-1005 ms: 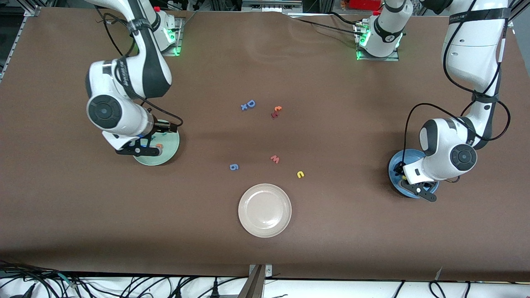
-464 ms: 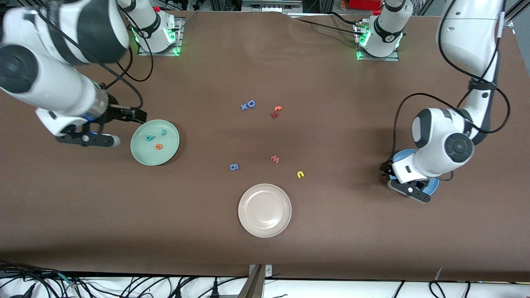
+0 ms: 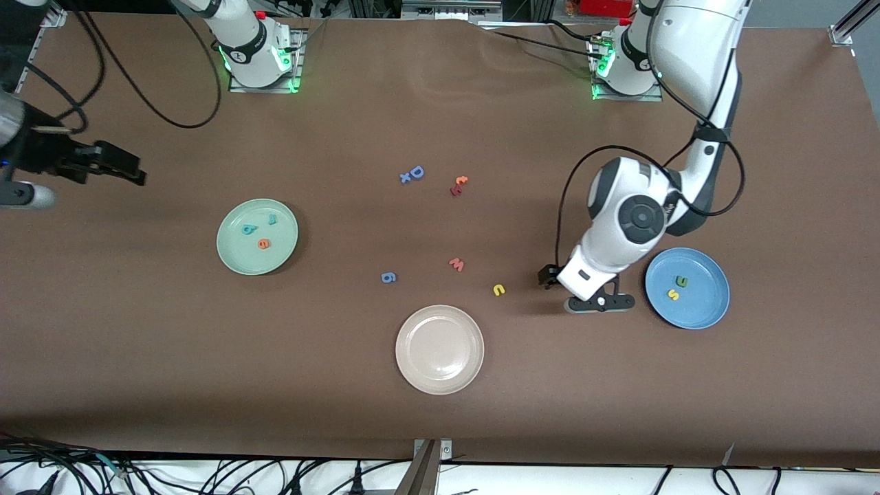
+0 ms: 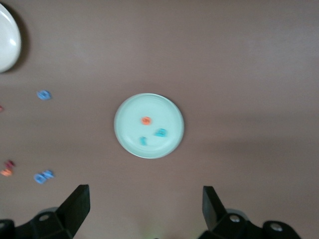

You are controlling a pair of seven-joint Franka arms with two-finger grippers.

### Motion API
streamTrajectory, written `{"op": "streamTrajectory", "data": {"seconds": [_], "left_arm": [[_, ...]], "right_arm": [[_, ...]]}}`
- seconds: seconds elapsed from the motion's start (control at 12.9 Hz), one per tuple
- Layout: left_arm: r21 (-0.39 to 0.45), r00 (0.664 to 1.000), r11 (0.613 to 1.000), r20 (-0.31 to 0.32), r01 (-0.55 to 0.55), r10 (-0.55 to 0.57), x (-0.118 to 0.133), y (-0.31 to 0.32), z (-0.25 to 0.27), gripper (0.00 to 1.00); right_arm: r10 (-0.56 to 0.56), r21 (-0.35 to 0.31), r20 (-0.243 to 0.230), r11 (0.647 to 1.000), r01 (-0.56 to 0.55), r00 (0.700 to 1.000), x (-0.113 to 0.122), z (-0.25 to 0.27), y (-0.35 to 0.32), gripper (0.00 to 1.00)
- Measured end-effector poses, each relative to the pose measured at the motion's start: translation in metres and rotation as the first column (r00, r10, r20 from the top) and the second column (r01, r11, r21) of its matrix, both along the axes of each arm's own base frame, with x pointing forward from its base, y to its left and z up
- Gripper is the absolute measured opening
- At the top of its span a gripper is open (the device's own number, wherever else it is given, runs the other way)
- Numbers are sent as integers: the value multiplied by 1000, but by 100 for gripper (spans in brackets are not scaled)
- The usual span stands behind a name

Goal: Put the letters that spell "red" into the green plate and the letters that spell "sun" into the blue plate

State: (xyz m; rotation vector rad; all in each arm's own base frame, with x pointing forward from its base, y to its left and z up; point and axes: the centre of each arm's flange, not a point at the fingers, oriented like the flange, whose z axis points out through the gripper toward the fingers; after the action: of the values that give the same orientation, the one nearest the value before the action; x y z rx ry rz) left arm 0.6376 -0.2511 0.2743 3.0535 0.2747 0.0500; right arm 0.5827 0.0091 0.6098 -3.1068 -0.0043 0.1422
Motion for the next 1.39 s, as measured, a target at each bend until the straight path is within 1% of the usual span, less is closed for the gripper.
{"op": "streamTrajectory", "data": {"seconds": [0.08, 0.15, 0.23, 0.31, 0.39, 0.46, 0.54, 0.62, 0.7, 0.93, 1.16, 1.39], "left_arm": [[-8, 994, 994, -1, -109, 109, 1, -11, 1, 93], [-15, 975, 975, -5, -223, 223, 3, -21, 0, 89], [-20, 942, 942, -14, -335, 335, 4, -31, -3, 89], [-20, 902, 902, -25, -431, 431, 3, -43, -10, 90], [-16, 862, 862, -35, -506, 506, 1, -56, -19, 90], [-10, 827, 827, -43, -562, 561, -1, -70, -30, 90], [-4, 804, 804, -48, -594, 593, -4, -82, -41, 90], [2, 794, 795, -49, -606, 606, -6, -92, -51, 90], [0, 794, 795, -46, -607, 607, -8, -99, -59, 89], [-13, 801, 801, -31, -598, 598, -10, -107, -83, 90], [3, 810, 811, -32, -585, 585, -19, -115, -109, 90], [7, 818, 818, -30, -575, 575, -20, -117, -113, 89]], "right_arm": [[18, -12, -4, 1000, -18, 1000, -8, -1, -16, 100], [23, -20, 0, 1000, -23, 1000, -18, 0, -22, 100], [29, -27, 19, 999, -28, 999, -28, 3, -22, 100], [38, -31, 45, 999, -36, 998, -38, 8, -17, 100], [48, -36, 59, 998, -46, 997, -46, 12, -11, 100], [61, -48, 66, 997, -58, 996, -49, 14, -5, 100], [75, -63, 66, 995, -71, 995, -48, 13, 2, 100], [86, -72, 60, 994, -81, 994, -45, 11, 8, 100], [88, -76, 55, 994, -84, 995, -41, 7, 11, 100], [52, -78, 49, 996, -48, 997, -38, 4, 9, 100], [46, -79, 52, 996, -42, 998, -38, 4, 16, 100], [41, -79, 51, 996, -36, 998, -38, 4, 15, 100]]}}
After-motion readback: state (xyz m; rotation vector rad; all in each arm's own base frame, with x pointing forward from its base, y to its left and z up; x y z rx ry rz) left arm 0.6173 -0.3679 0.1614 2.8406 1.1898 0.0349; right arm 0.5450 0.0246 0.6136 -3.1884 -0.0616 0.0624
